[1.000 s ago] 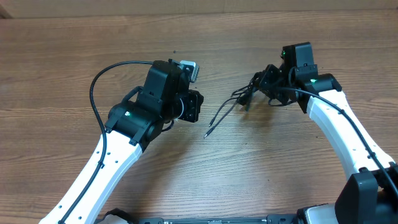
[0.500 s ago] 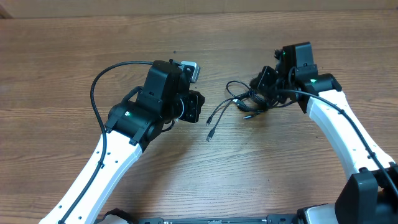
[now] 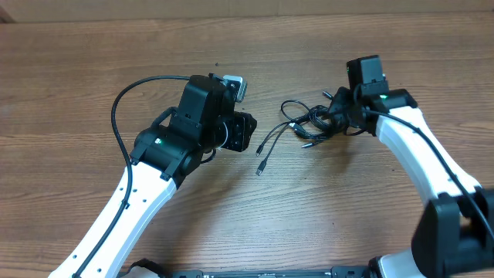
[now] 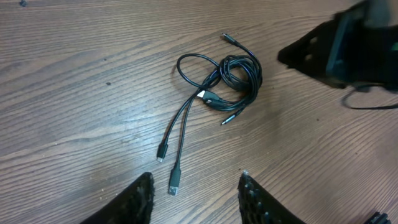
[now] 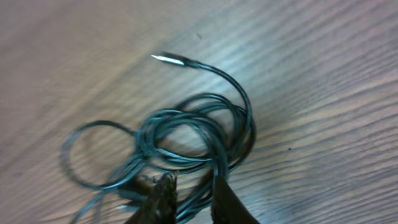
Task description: Untangle cables
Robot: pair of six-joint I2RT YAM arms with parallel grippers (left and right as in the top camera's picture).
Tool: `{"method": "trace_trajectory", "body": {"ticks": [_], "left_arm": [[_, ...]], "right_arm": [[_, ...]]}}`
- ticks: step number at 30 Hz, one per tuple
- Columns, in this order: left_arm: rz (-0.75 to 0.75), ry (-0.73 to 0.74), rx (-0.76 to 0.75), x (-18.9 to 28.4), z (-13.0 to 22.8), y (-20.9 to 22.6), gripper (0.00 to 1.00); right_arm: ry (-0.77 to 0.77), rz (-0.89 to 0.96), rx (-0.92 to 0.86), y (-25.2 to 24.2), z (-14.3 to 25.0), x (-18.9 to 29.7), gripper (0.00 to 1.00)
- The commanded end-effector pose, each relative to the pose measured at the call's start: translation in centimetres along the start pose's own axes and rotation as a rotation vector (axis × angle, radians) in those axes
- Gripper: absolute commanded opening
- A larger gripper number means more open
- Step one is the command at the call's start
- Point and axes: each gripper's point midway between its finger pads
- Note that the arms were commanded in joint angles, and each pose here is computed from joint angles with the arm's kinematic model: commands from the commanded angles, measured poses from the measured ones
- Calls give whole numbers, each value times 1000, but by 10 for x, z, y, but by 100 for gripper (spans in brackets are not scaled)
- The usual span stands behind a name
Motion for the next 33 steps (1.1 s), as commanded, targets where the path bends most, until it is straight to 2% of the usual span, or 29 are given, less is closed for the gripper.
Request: {"method": "trace_trajectory", "body": {"ticks": [1,5,8,10,11,13,20,23,30,33], "left_arm": [[-7,-8,3,0,-5,0,49],[-7,-8,3,0,-4,0,66],[-8,-8,3,0,-5,0,68],[-8,-8,3,-1,-5,0,70],[-8,-8,3,-1,-5,0,71],[-8,-7,3,-1,-4,0,75],[-8,-8,3,-1,-5,1,77],[-10,-8,3,-1,-5,1,77],[-11,-2,4,-3,-4,1,77],[-12,3,5,-5,-3,2,77]], "right_arm": [[23,66,5,-9,3,-25,20],[61,102,9,-16,12,-42,21],[65,106,12,-16,13,-45,21],[64,104,17,-16,13,-45,32],[64,104,17,-16,13,-45,43],[68,108,18,-18,14,-46,50],[69,106,17,-23,21,-55,49],[76,97,16,-24,24,-58,42],[75,92,15,-30,32,-67,41],[65,80,15,-29,32,-70,35]]}}
Point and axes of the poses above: each gripper's point midway between its finger pads, its own x axis back along the fingers, its own y axis along the line the jaws close on, z = x × y, and after that the axes turned 11 degrees about -x, right-handed
